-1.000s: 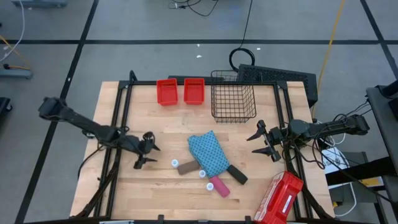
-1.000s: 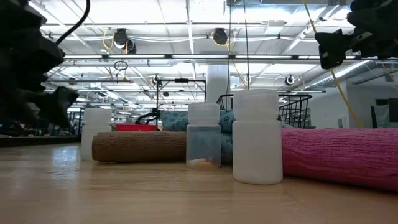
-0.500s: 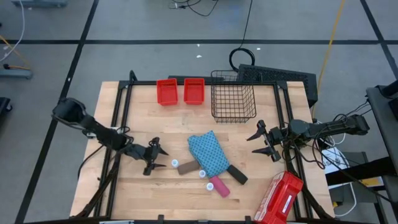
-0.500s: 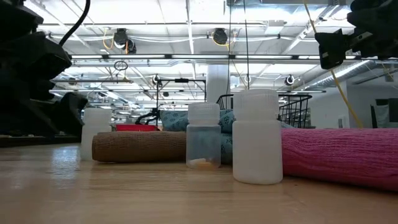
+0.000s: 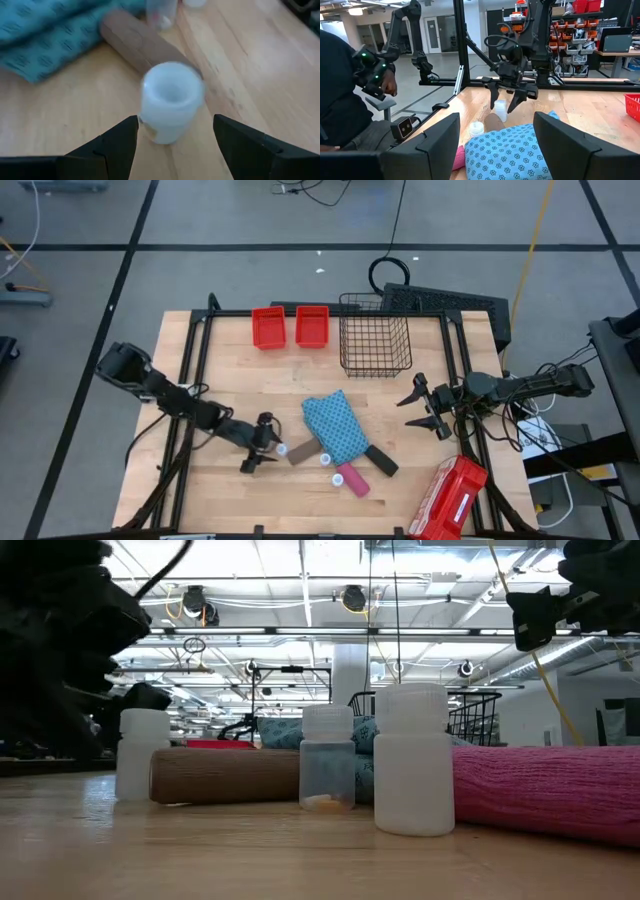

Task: Pick & Place Medicine items
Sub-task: Put the top white pill bottle into the left orange basket

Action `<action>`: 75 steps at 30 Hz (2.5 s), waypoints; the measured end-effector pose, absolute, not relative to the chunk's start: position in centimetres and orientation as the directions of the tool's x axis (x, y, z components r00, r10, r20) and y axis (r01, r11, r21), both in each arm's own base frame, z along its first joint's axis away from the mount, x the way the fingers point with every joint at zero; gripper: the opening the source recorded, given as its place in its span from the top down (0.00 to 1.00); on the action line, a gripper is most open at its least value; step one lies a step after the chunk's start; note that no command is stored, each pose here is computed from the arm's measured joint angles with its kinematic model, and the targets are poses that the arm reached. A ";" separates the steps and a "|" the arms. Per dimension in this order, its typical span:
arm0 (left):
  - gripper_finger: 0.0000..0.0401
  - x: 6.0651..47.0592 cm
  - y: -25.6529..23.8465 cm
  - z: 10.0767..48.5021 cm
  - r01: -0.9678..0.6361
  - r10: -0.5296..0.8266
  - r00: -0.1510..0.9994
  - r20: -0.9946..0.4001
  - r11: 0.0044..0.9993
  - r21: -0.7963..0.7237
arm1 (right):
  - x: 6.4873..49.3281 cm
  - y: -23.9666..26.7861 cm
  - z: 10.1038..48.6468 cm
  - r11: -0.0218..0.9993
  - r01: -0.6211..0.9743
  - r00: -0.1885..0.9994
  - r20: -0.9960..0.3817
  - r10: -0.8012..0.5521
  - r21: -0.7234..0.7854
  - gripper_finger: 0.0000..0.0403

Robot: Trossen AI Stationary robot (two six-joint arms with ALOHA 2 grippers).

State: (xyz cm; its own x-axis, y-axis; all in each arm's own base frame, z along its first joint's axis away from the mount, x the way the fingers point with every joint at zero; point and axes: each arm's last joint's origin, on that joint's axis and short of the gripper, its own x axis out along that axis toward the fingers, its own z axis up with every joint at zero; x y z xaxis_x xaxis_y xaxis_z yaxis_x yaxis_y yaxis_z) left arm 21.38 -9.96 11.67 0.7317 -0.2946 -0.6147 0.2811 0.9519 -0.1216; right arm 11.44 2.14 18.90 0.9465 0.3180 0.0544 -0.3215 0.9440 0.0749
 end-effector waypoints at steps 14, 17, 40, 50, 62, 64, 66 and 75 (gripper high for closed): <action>0.33 24.3 -10.4 17.3 0.347 -0.230 0.543 -0.808 0.937 -0.034 | 11.4 2.1 18.9 0.944 -0.321 0.947 0.055 0.318 0.075 0.40; 0.33 24.5 -10.4 17.5 0.350 -0.226 0.531 -0.817 0.936 -0.031 | 11.4 2.1 18.9 0.944 -0.322 0.946 0.055 0.318 0.075 0.40; 0.33 25.3 -10.8 16.3 0.362 -0.223 0.523 -0.822 0.932 -0.023 | 11.4 2.1 18.9 0.944 -0.322 0.946 0.055 0.318 0.075 0.40; 0.59 25.3 -10.8 16.3 0.370 -0.226 0.524 -0.821 0.929 -0.020 | 11.4 2.1 18.9 0.944 -0.322 0.946 0.055 0.318 0.075 0.40; 0.59 25.0 -10.3 17.9 0.338 -0.194 0.585 -0.788 0.941 0.019 | 11.4 2.1 18.9 0.944 -0.322 0.946 0.055 0.318 0.075 0.40; 0.61 24.7 -9.8 19.0 0.315 -0.182 0.620 -0.763 0.948 0.030 | 11.4 2.1 18.9 0.944 -0.321 0.947 0.055 0.318 0.075 0.40; 0.64 24.3 -9.1 20.4 0.279 -0.162 0.665 -0.729 0.959 0.041 | 11.4 2.1 18.9 0.944 -0.322 0.946 0.054 0.318 0.075 0.40; 0.63 21.2 -3.0 27.1 -0.145 0.135 0.859 -0.494 0.989 0.018 | 11.4 2.1 18.9 0.944 -0.322 0.946 0.056 0.318 0.075 0.40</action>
